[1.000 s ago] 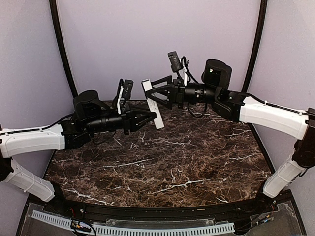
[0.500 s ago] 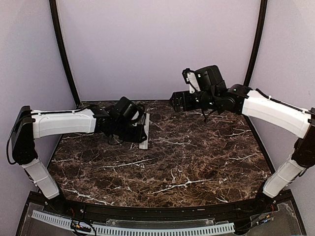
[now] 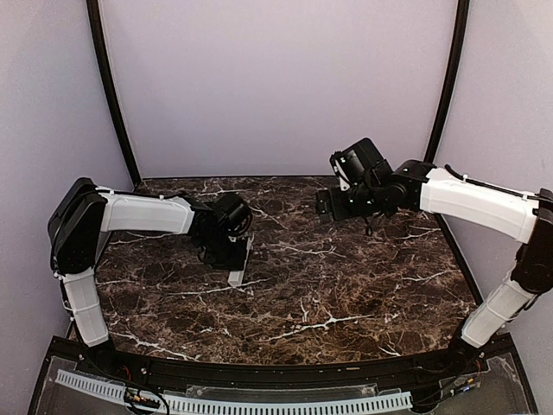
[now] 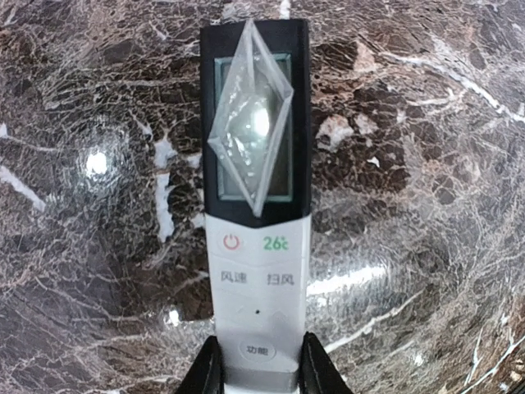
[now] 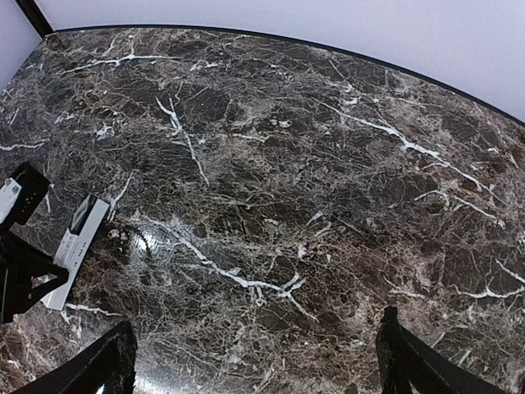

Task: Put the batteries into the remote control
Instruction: Place the remote control at the center of the board, then reset both arms

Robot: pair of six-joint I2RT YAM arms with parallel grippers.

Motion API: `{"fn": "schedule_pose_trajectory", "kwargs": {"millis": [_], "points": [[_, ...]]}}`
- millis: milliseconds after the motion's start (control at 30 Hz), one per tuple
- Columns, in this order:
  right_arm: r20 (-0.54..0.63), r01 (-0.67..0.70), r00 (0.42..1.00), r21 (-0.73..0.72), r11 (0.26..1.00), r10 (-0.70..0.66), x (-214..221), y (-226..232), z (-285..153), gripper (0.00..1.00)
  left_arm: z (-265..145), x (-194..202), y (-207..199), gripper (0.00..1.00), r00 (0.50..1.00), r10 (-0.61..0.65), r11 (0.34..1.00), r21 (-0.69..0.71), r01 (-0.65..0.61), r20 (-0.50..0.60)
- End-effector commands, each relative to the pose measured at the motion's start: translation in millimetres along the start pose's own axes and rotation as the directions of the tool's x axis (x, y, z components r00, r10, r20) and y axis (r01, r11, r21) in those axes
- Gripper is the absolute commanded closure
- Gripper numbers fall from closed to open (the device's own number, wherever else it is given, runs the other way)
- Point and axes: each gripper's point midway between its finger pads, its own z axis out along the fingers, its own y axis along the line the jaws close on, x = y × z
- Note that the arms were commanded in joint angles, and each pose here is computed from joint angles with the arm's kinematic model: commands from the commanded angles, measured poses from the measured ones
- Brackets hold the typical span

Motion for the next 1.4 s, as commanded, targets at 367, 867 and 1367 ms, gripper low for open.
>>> {"fn": "schedule_pose_trajectory", "kwargs": {"millis": [367,867,1367], "points": [[-0.035,-0.005,0.999,0.048,0.999,0.006,9.3,-10.5,11.0,0.01,2.1,7.5,-4.3,0.25,0.994,-0.066,0.997,0.025,0.068,-0.091],[0.017,-0.195,0.981,-0.045,0.98,0.196,13.9,-64.9,17.7,0.01,-93.4,-72.0,40.2,0.01,0.892,-0.123,0.992,0.025,0.125,0.435],[0.309,-0.583,0.783,0.065,0.81,0.54,93.7,-213.0,-36.6,0.01,-172.8,-16.5,280.7,0.01,0.552,-0.39,0.639,-0.215,0.739,0.737]]}}
